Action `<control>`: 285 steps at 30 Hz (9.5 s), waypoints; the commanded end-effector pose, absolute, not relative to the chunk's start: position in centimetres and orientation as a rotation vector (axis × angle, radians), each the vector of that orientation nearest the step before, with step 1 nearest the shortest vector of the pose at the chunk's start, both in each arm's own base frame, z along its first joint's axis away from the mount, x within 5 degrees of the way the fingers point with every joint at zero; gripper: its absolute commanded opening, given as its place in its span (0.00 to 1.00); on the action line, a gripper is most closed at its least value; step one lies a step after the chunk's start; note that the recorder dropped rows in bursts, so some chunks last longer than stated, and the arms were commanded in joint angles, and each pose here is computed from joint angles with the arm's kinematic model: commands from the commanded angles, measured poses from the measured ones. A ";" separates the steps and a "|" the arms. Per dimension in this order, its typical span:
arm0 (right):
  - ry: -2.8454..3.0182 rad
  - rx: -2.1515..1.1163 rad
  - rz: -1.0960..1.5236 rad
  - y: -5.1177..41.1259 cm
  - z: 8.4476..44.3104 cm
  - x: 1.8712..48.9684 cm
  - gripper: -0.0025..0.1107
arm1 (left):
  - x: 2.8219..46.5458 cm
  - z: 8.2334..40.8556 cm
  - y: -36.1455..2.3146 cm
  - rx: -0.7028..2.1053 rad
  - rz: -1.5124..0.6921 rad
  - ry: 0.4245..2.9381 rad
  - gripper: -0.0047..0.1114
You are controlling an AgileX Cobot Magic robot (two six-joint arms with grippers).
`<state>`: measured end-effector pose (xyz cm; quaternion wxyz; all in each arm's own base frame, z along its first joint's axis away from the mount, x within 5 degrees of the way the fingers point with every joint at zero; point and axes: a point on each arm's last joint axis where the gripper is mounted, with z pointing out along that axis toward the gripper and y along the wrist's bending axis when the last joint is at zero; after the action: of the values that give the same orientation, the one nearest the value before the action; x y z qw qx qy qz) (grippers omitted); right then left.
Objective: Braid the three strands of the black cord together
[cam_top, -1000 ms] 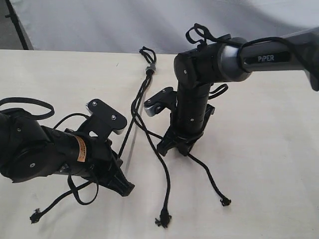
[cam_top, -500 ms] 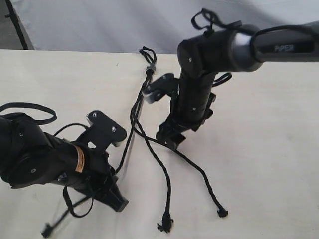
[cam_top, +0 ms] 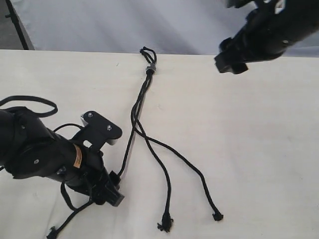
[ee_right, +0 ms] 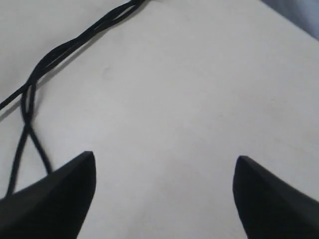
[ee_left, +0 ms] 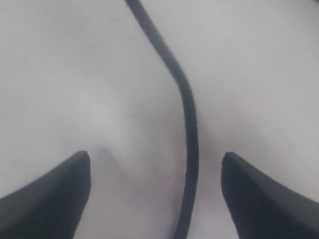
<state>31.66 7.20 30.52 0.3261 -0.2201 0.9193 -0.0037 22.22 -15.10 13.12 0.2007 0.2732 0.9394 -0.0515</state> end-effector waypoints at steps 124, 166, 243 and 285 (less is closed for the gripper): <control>2.481 -1.013 0.275 22.9 20.9 23.7 0.65 | 23.5 24.0 -5.4 0.213 -0.113 2.401 0.60; 2.426 -1.379 -0.253 27.6 16.6 28.1 0.03 | 23.3 23.5 -5.4 0.216 -0.114 2.386 0.60; 2.550 -1.434 -0.133 28.4 13.2 26.6 0.49 | 23.3 23.4 -5.4 0.214 -0.115 2.391 0.60; 2.232 -0.528 -0.012 8.4 26.0 28.2 0.49 | 18.3 10.6 -19.8 0.954 -0.233 2.701 0.23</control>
<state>28.24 8.51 25.73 0.4047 -0.2169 0.8883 -0.0079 18.96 -20.10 11.72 0.1697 0.3341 0.9225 -0.0927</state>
